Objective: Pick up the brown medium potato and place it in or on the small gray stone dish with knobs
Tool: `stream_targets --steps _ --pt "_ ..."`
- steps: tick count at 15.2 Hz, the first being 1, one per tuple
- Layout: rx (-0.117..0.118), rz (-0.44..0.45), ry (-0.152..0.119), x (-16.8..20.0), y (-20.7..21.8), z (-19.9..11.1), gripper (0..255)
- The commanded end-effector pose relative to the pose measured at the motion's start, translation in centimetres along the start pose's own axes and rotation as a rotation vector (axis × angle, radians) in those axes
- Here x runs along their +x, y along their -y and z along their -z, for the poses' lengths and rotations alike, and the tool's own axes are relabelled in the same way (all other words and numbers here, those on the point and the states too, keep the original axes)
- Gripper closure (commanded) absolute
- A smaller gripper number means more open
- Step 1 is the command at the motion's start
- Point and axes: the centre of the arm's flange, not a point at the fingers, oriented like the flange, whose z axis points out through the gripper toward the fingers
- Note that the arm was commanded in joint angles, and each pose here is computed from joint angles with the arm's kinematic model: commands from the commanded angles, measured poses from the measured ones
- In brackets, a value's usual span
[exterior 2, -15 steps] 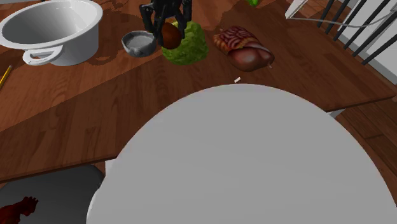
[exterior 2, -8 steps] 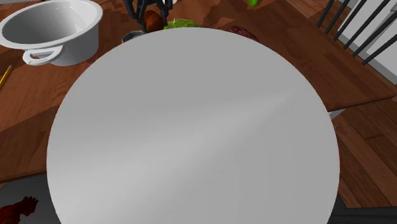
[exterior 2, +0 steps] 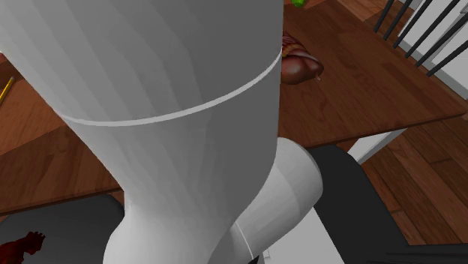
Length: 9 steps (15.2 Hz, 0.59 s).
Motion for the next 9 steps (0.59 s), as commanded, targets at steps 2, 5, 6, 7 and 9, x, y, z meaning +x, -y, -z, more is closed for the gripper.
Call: stream_targets --steps 2,5,6,7,9 --pt "0.000 0.002 -0.001 2.3 0.1 -0.9 255" --pt "0.000 0.002 -0.001 2.4 -0.1 -2.5 255" --pt "0.000 0.002 -0.001 2.5 -0.1 -3.0 255" --pt "0.000 0.002 -0.001 2.6 -0.1 -3.5 255" --pt "0.000 0.002 -0.001 2.7 -0.2 -4.6 255"
